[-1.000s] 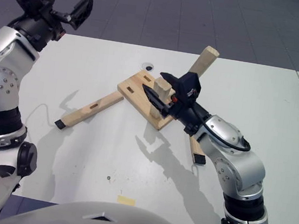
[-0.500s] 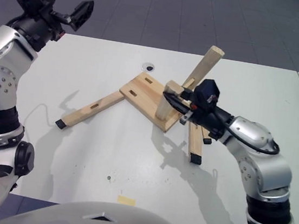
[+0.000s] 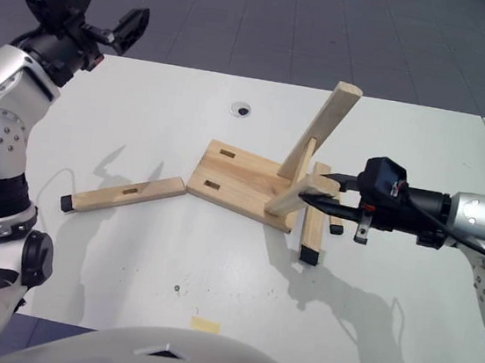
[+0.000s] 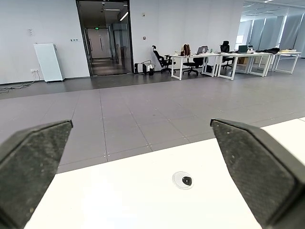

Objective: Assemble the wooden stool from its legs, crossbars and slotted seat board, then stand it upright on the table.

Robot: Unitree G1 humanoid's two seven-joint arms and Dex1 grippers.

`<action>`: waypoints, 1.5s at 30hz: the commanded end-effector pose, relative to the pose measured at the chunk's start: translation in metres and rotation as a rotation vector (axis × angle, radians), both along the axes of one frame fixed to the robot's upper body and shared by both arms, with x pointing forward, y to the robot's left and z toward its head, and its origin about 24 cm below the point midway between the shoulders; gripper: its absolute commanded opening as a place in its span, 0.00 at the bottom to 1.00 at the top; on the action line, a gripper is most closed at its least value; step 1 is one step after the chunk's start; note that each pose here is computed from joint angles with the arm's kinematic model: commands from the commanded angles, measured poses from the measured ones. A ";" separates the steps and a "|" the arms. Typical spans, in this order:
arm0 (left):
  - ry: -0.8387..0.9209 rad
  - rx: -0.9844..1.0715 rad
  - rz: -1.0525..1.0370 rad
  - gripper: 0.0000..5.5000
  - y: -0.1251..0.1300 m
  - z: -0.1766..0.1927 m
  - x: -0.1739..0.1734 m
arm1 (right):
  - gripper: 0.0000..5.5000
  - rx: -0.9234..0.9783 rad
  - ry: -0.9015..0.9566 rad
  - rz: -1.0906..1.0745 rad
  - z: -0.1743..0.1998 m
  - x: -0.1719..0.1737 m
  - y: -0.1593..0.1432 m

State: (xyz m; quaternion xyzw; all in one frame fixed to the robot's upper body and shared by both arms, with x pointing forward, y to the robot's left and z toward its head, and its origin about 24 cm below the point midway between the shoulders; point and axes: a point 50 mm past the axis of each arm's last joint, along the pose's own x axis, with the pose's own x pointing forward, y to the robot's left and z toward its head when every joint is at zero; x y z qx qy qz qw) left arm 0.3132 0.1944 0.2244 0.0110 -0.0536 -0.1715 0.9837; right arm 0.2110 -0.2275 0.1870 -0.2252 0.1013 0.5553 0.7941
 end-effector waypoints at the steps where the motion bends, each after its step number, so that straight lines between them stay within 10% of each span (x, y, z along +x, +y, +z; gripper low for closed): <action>1: 0.009 0.028 0.001 0.98 0.000 -0.004 0.000 | 0.19 -0.070 0.045 -0.053 -0.006 0.003 -0.009; 9: 0.011 0.047 -0.007 0.98 -0.003 -0.007 0.002 | 0.19 -0.034 -0.064 0.001 0.026 0.008 -0.004; 18: 0.022 0.051 -0.027 0.98 -0.005 -0.012 0.001 | 0.48 0.266 -0.354 -0.240 0.066 0.037 0.003; 23: 0.031 0.066 -0.030 0.98 -0.005 -0.015 -0.001 | 0.64 0.604 -0.190 -0.064 0.076 0.006 0.033; 29: 0.035 0.078 -0.031 0.98 -0.006 -0.018 -0.001 | 0.82 0.277 0.193 -0.148 -0.006 -0.015 0.024; 36: 0.036 0.087 -0.037 0.98 -0.009 -0.020 0.000 | 0.98 -0.080 -0.237 -0.504 -0.026 0.034 -0.016; 45: 0.039 0.111 -0.045 0.98 -0.011 -0.022 0.000 | 0.98 0.151 -0.218 -0.420 -0.051 0.032 0.040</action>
